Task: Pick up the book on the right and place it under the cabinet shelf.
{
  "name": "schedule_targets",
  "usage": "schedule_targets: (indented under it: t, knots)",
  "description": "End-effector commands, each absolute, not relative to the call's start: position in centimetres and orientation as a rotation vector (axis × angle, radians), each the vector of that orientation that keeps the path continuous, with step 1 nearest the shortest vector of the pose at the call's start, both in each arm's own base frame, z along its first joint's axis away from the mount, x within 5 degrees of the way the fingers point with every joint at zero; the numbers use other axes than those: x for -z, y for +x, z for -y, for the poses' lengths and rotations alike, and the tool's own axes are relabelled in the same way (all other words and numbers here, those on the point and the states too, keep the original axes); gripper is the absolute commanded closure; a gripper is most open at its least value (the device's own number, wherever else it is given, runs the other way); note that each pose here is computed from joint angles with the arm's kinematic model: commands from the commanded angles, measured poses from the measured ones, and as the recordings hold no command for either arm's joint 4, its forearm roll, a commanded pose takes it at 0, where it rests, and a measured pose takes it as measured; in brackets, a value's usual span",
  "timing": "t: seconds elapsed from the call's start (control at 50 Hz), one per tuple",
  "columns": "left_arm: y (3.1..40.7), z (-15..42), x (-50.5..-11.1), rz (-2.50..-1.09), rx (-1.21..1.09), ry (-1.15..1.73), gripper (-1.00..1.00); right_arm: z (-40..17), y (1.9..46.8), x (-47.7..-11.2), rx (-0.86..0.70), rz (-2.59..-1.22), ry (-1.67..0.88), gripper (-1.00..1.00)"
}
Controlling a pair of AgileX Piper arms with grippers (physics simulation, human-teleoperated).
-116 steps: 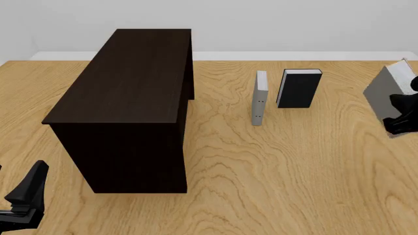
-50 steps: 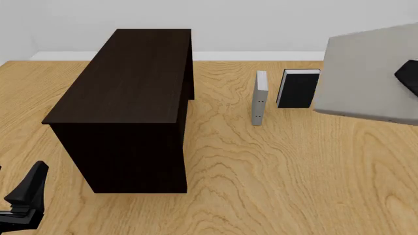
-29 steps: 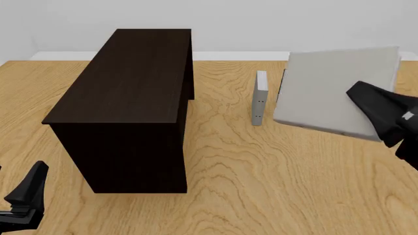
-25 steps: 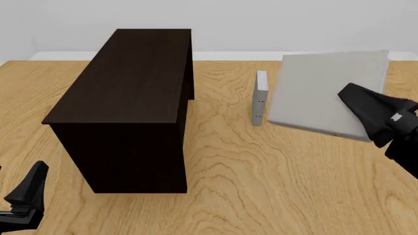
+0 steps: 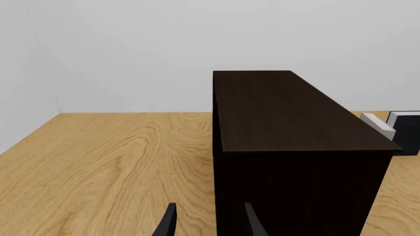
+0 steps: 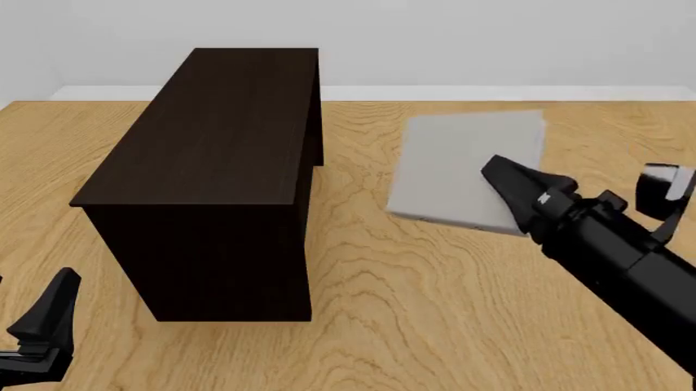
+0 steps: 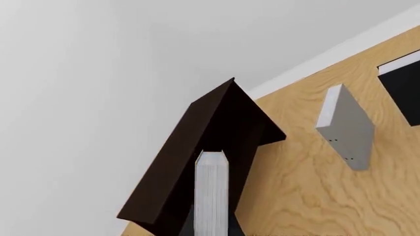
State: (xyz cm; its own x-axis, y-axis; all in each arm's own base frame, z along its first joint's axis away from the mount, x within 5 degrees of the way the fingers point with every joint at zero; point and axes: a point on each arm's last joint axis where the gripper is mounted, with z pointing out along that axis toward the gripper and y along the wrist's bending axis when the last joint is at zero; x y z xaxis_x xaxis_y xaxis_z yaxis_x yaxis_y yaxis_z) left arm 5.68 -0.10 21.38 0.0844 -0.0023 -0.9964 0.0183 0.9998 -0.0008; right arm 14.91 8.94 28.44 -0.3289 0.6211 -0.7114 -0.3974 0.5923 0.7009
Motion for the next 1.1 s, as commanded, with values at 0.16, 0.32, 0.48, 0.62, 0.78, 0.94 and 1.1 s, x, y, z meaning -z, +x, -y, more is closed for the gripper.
schedule_targets:
  t: [0.16, 0.32, 0.48, 0.62, 0.78, 0.94, 1.1]
  knots:
    - [5.7, 0.1, -21.4, -1.486, 0.016, 0.013, -1.00, -11.3, 17.6, -25.8, -1.095, -1.623, 0.206, 1.00]
    - [5.7, 0.1, -21.4, -1.486, 0.015, 0.013, -1.00, -12.1, 18.9, -24.0, -1.095, -1.645, 0.221, 1.00]
    - [5.7, 0.1, -21.4, -1.486, 0.015, 0.013, -1.00, -13.1, 20.1, -21.5, -1.111, -1.676, 0.242, 1.00]
    - [5.7, 0.1, -21.4, -1.486, 0.015, 0.013, -1.00, -13.7, 20.8, -19.9, -1.127, -1.691, 0.259, 1.00]
    - [5.7, 0.1, -21.4, -1.486, 0.015, 0.013, -1.00, -14.3, 21.6, -18.3, -1.142, -1.702, 0.278, 1.00]
    - [5.7, 0.1, -21.4, -1.486, 0.015, 0.013, -1.00, -15.0, 22.0, -16.7, -1.175, -1.711, 0.297, 1.00]
    - [5.7, 0.1, -21.4, -1.486, 0.015, 0.013, -1.00, -15.9, 23.0, -15.8, -1.188, -1.721, 0.311, 1.00]
